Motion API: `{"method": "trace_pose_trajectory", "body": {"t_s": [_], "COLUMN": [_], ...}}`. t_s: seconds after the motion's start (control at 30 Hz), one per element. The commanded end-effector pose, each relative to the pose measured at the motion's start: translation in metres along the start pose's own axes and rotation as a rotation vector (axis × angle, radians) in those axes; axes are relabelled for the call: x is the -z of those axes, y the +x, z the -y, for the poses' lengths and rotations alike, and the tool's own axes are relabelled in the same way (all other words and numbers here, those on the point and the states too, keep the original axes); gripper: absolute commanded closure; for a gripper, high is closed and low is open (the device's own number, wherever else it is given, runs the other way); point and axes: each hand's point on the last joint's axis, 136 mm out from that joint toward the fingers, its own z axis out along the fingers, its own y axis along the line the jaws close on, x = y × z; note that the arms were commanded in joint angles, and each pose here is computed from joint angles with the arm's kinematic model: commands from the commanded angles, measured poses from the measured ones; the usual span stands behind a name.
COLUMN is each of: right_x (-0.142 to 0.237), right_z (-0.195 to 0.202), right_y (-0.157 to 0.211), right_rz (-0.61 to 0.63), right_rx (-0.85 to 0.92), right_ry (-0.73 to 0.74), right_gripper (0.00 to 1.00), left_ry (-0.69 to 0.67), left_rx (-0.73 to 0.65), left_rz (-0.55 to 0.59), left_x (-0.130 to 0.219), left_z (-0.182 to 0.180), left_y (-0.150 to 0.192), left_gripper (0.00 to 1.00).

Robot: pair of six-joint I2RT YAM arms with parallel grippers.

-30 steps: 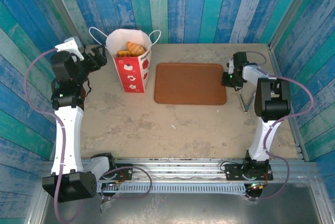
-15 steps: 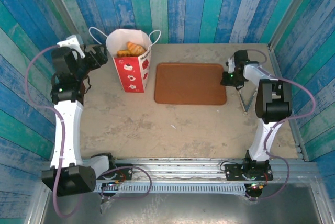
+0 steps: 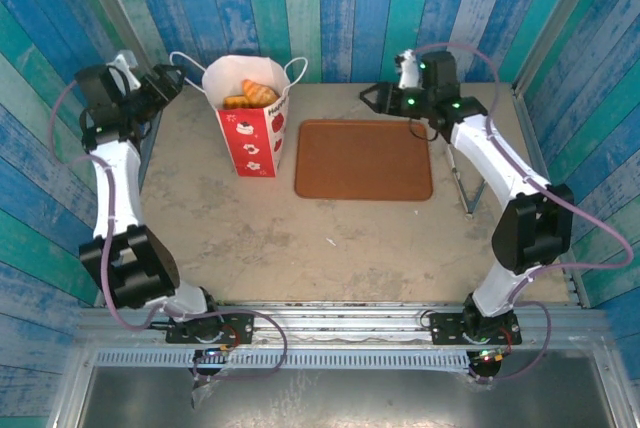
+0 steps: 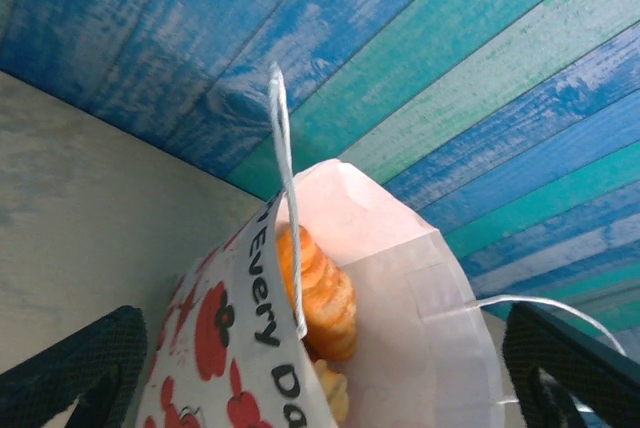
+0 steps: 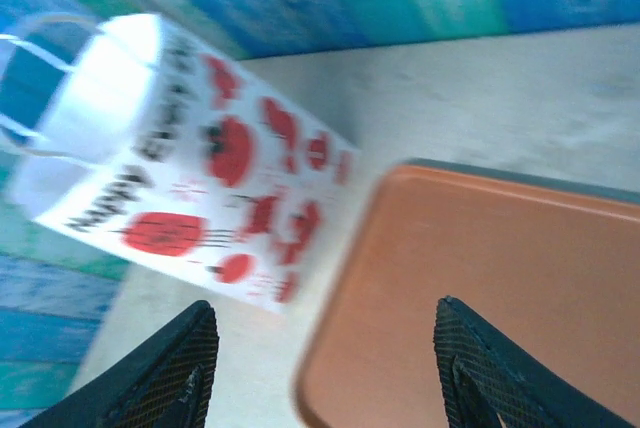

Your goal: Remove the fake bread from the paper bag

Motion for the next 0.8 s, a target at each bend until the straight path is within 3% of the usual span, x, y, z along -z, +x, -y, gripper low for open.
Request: {"method": "trace_pose_trajectory", "body": {"t_s": [0.0, 0.27, 0.63, 0.77], "right_x": [-0.016, -0.078, -0.127, -0.13], "right_z": [-0.051, -0.116, -0.124, -0.122], "right_y": [-0.021, -0.025, -0.026, -0.029], "right_rz": [0.052, -0.006, -0.031, -0.013], "right_rx": [-0.061, -0.072, -0.127, -0.129], "right_ry": [-0.163, -0.299, -0.326, -0.318], "right_gripper": [0.4, 0.39, 0.44, 0.47], "left_ry": [0.12, 0.225, 0.288, 0.308], "left_rx": [0.007, 0.069, 0.091, 0.115], "left_rz": [-0.043, -0.087, -0.112, -0.128], "left_x": [-0.022, -0.049, -0.063, -0.072], "left_z": [0.007, 0.001, -0.002, -0.005], "left_y": [-0.008, -0.01, -0.012, -0.013], "left_gripper": [0.09, 0.25, 0.36, 0.47]}}
